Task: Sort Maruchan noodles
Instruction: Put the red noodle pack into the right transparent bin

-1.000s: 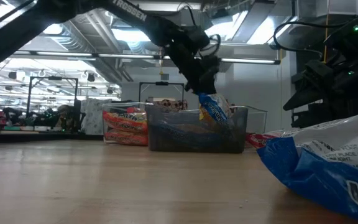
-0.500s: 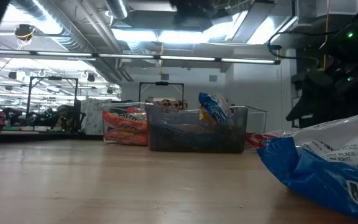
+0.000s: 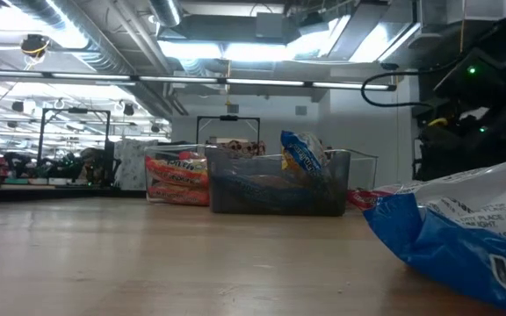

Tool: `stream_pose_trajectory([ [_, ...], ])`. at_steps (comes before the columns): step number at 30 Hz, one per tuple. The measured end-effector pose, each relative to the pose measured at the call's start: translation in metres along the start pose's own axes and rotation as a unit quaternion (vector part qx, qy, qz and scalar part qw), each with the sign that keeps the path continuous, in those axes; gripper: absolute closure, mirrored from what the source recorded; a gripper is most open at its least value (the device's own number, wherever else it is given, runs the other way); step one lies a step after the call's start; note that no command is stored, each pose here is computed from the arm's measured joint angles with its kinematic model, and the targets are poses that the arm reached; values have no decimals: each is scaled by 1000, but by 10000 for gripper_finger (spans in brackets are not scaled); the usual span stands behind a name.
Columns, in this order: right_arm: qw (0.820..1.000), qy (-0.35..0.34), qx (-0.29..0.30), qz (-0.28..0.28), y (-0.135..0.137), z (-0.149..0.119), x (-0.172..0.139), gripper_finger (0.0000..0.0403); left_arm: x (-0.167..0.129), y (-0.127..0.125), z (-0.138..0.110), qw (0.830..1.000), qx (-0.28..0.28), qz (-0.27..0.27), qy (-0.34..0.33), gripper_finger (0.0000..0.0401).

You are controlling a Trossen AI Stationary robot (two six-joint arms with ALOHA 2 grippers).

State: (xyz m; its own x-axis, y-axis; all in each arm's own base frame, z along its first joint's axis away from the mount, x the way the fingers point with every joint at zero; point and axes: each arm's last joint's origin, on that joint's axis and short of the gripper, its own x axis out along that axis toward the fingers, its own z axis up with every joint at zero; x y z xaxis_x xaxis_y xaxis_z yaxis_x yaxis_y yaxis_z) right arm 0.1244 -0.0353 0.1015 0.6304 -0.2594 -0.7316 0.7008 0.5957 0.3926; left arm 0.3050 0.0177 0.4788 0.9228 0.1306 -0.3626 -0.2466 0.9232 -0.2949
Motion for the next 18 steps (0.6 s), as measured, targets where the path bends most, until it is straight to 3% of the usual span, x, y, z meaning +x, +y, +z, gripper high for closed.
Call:
stream_pose_trajectory([
  [7, 997, 54, 3, 52, 24, 8, -4, 79, -45, -27, -6, 998, 16, -57, -1, 297],
  [12, 993, 64, -20, 95, 59, 41, -21, 79, -75, -34, -4, 997, 18, -74, -29, 297],
  [18, 993, 109, -49, -17, 81, 77, -67, 91, -94, -38, -3, 996, 20, -65, -55, 297],
])
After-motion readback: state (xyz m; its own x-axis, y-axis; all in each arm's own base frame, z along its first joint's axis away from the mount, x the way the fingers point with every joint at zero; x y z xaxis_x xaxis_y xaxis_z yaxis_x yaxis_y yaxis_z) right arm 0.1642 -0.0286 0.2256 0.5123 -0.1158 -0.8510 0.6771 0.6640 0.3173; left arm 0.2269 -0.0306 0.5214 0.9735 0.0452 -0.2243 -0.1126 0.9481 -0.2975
